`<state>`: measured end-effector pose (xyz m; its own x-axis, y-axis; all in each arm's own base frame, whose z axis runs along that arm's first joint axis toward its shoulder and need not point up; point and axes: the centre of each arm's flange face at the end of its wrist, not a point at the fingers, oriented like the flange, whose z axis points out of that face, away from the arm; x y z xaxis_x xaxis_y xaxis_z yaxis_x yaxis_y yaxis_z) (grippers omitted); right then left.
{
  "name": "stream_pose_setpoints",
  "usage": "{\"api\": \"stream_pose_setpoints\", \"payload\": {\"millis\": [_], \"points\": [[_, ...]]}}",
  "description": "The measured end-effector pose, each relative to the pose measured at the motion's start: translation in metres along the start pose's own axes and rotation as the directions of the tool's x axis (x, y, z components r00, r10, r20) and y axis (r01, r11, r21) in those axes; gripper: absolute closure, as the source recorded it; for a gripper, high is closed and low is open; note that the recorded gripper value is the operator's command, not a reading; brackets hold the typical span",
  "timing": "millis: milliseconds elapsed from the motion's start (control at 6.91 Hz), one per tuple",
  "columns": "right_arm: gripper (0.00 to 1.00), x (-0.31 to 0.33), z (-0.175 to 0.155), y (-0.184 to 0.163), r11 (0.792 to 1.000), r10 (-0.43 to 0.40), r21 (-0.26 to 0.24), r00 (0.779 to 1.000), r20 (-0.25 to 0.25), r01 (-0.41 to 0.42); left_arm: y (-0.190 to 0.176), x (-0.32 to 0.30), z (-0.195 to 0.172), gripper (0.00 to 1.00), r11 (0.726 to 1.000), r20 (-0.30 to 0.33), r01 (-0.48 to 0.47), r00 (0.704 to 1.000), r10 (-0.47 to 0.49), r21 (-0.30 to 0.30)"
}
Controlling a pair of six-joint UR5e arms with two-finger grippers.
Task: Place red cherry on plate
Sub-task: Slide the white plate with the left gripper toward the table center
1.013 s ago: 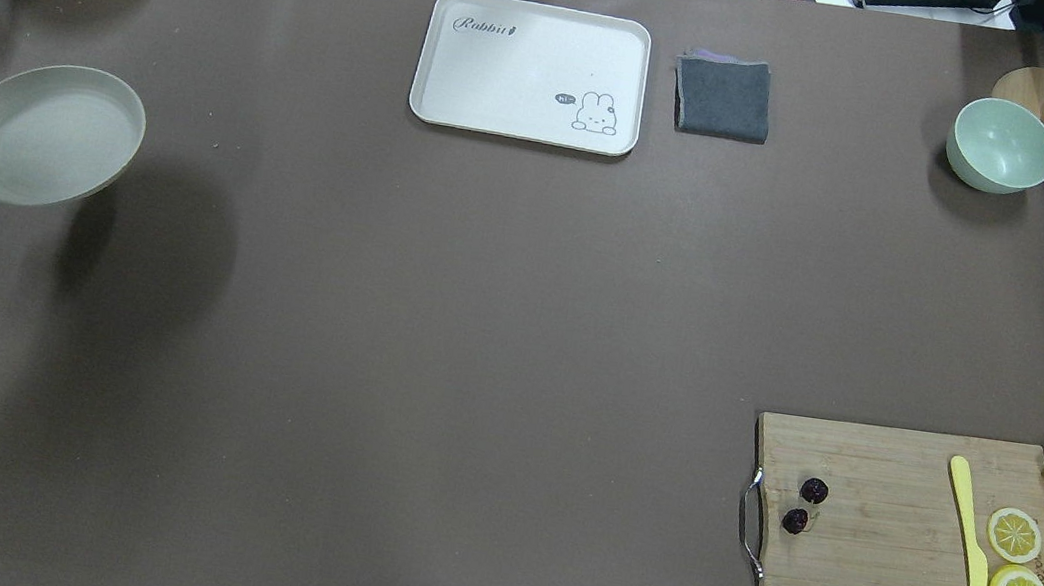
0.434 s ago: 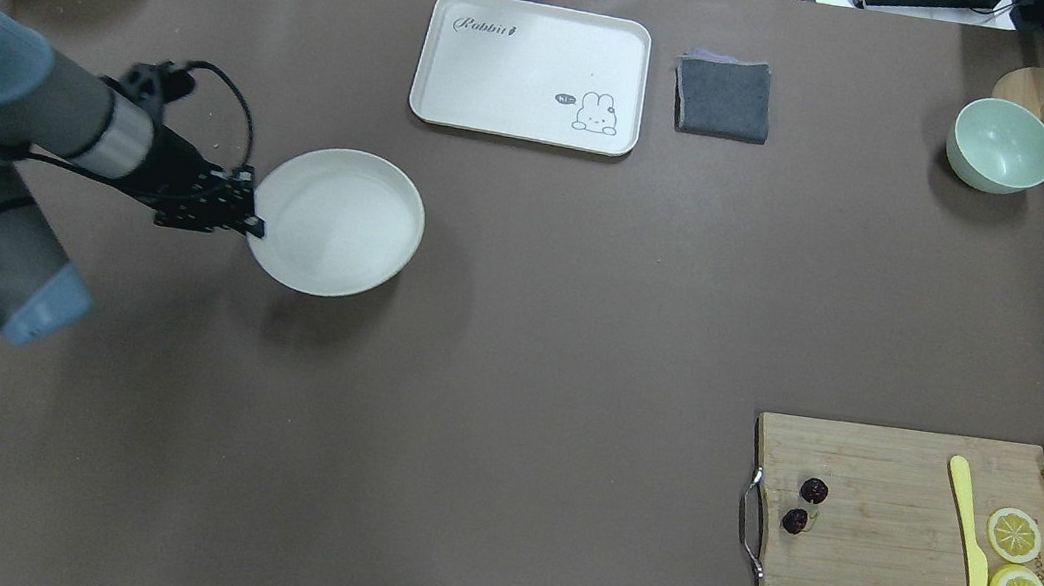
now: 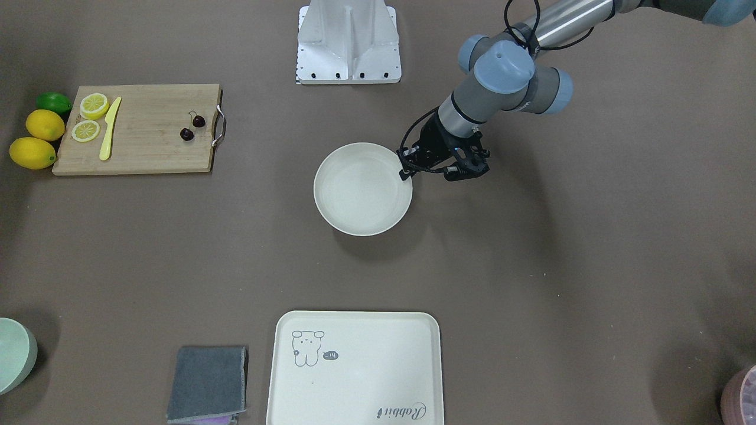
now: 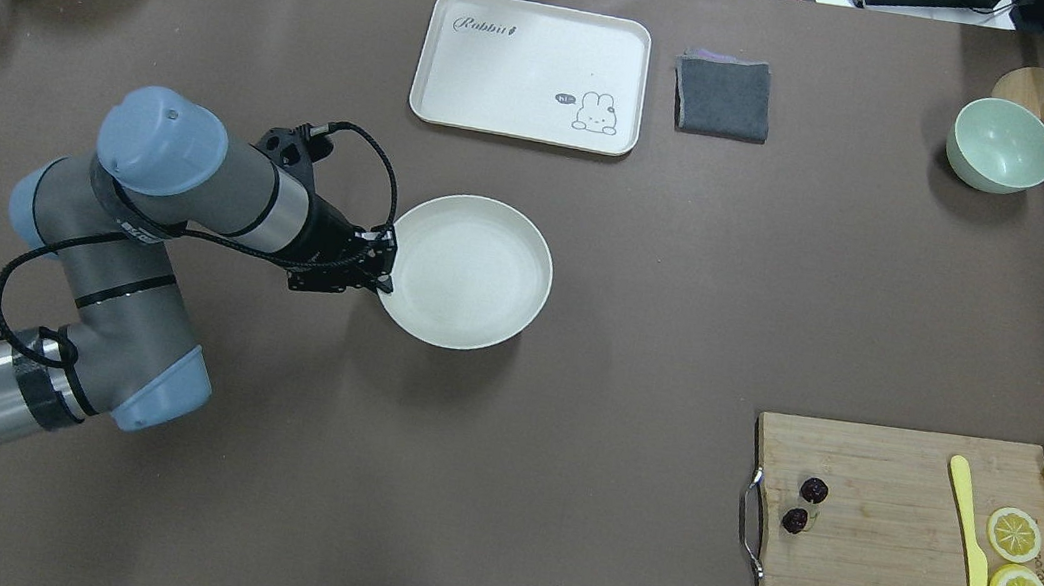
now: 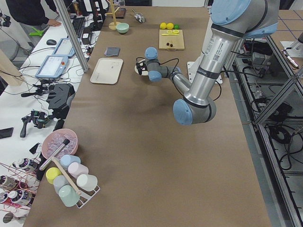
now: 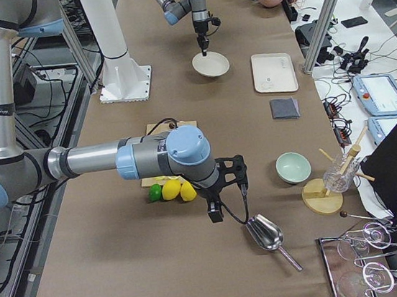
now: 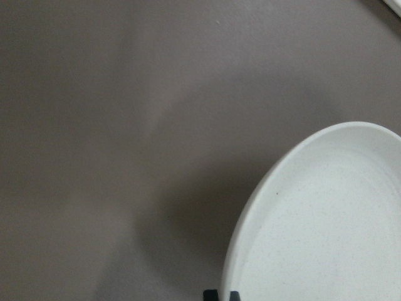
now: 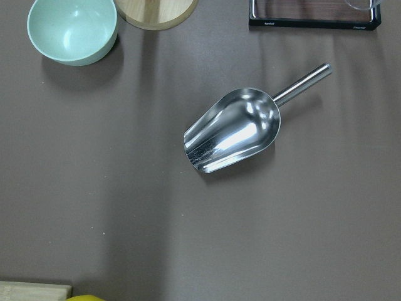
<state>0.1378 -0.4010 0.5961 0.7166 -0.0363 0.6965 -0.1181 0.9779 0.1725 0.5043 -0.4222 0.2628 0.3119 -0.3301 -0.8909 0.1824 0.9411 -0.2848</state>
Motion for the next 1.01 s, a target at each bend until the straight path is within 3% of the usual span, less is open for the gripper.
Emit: {"api": "stream_pose_setpoints", "payload": {"millis": [289, 868, 1013], "points": [[0.00, 0.001, 0.000, 0.001, 1.000, 0.002, -0.001, 1.000, -0.001, -0.002, 0.020, 0.010, 0.008, 1.00, 0.999, 0.016, -0.035, 0.999, 0.035, -0.005], [0.00, 0.005, 0.003, 0.006, 1.000, 0.011, -0.009, 1.000, -0.010, -0.011, 0.010, 0.000, 0.032, 1.00, 0.986, 0.065, -0.166, 0.984, 0.165, 0.001], [0.00, 0.006, 0.004, 0.008, 1.000, 0.014, -0.011, 1.000, -0.011, -0.014, 0.005, 0.001, 0.035, 0.49, 0.984, 0.070, -0.179, 0.982, 0.178, 0.004]]}}
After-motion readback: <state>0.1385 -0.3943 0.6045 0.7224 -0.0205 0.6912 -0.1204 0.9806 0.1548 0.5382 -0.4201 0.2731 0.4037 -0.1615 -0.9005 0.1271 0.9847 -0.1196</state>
